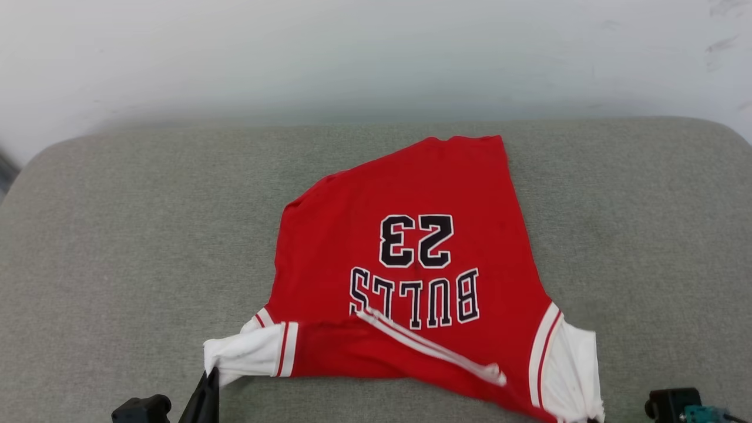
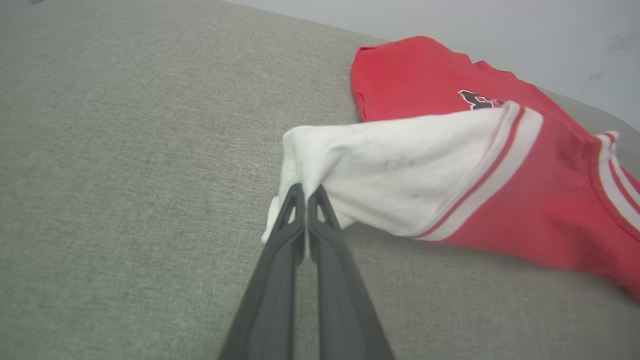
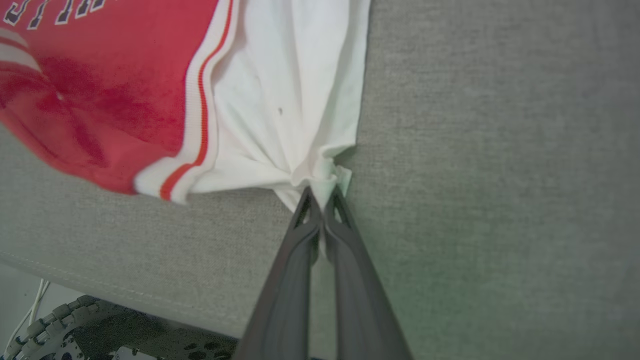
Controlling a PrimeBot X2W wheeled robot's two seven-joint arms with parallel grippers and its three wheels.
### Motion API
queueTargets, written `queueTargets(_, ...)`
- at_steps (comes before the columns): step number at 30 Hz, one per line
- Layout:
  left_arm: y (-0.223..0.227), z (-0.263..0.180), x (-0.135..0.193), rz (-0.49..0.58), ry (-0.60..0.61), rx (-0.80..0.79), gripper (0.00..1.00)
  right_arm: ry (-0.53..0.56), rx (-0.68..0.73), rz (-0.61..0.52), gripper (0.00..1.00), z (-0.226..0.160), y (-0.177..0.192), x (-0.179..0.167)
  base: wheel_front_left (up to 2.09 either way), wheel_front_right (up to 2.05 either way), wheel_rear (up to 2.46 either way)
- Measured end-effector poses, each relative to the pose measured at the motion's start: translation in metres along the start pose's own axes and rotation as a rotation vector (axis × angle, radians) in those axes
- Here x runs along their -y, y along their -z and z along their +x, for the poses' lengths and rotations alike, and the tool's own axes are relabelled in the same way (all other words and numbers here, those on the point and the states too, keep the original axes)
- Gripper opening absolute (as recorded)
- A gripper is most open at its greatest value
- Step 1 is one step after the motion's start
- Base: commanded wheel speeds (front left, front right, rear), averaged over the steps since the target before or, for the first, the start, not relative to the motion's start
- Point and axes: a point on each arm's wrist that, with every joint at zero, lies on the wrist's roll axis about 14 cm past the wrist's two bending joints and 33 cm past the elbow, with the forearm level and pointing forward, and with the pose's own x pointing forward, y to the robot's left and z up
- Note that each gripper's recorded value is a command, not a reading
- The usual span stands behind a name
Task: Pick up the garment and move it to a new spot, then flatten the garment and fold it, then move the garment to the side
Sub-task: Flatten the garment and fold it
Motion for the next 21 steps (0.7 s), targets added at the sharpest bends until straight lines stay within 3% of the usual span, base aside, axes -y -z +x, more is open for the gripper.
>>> queueTargets(1, -0.001, -0.002, 0.000, -0.002, -0.001, 0.005, 0.00, -0.005, -0.018, 0.013, 1.00, -0.002, 0.005, -0.004, 0.00, 0.00, 0.00)
queueTargets(5, -0.014, -0.006, 0.002, 0.007, -0.001, 0.051, 0.00, -0.013, 0.044, 0.015, 1.00, -0.008, -0.013, -0.013, 0.00, 0.00, 0.00)
queueTargets(14, -0.044, -0.003, 0.007, 0.020, 0.007, 0.142, 0.00, 0.026, 0.421, 0.025, 1.00, -0.001, -0.147, -0.004, 0.00, 0.00, 0.00)
queueTargets(21, -0.065, 0.016, 0.019, 0.023, 0.030, 0.210, 0.00, 0.040, 0.437, 0.013, 1.00, 0.052, -0.221, 0.012, 0.00, 0.00, 0.00)
